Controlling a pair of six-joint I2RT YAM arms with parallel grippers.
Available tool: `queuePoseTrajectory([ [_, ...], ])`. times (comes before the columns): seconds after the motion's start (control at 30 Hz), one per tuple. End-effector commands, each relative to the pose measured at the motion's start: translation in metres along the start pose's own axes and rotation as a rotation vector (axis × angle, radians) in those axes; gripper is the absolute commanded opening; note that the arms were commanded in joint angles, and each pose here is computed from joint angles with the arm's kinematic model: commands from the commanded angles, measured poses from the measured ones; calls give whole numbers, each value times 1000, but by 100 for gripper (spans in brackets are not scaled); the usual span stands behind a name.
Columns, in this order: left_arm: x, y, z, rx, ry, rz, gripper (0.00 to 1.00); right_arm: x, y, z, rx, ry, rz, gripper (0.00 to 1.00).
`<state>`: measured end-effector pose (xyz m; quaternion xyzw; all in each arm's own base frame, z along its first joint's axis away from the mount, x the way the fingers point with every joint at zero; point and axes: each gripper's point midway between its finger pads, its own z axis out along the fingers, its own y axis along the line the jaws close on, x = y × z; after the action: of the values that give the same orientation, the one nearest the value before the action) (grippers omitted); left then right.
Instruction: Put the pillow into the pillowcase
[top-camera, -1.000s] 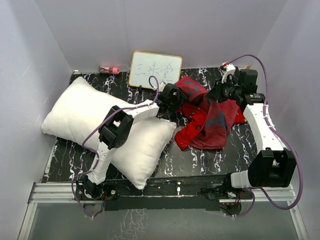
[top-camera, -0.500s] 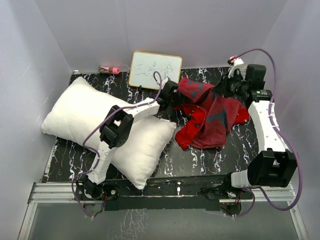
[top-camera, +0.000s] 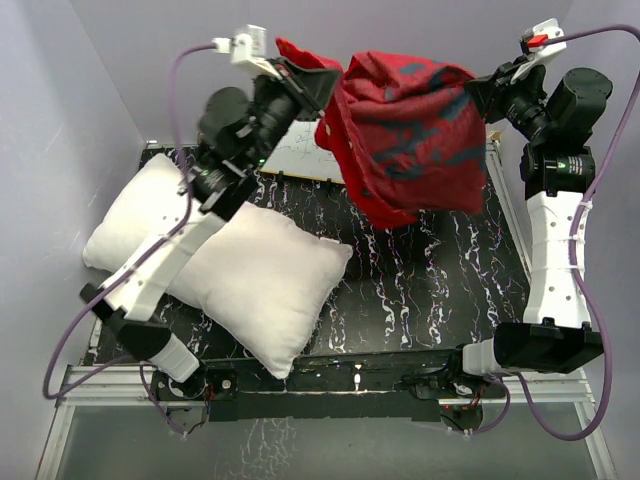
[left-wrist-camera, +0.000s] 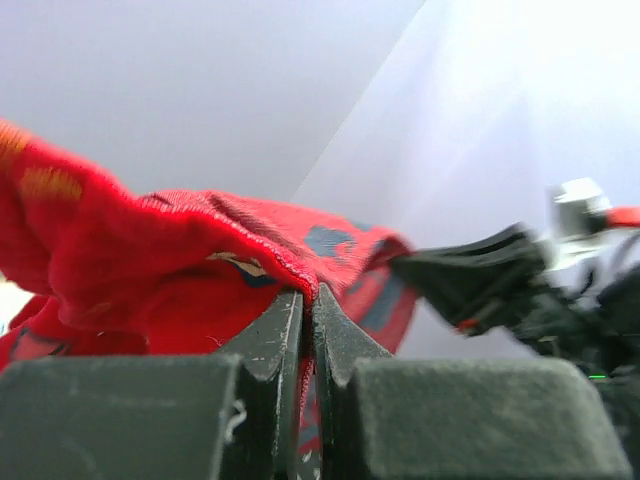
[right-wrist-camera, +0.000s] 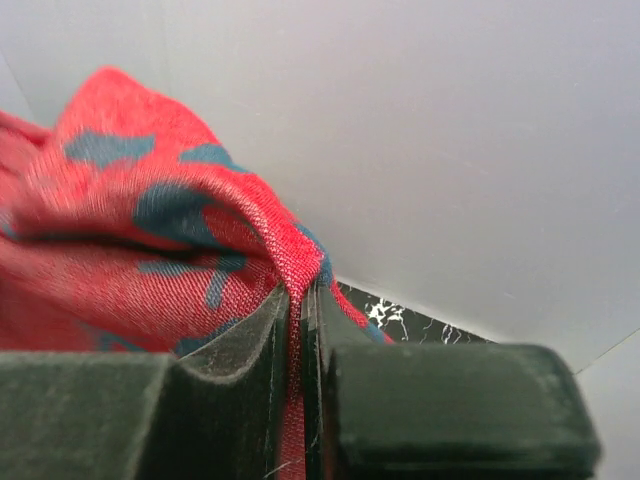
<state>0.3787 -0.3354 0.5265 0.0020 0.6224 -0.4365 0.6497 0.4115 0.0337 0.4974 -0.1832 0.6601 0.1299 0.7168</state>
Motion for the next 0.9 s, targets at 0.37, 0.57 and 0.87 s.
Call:
queuePoseTrajectory([
  [0.37, -32, -49, -46, 167, -1, 75, 0, -27, 5, -16, 25, -134, -20, 11],
  [0.57, -6, -30, -53, 113, 50, 14, 0, -15, 24, -25, -48, -117, -38, 11],
  [0.87, 65, 11, -62, -3, 232, -46, 0, 27, 21, -29, -24, -15, -46, 11],
])
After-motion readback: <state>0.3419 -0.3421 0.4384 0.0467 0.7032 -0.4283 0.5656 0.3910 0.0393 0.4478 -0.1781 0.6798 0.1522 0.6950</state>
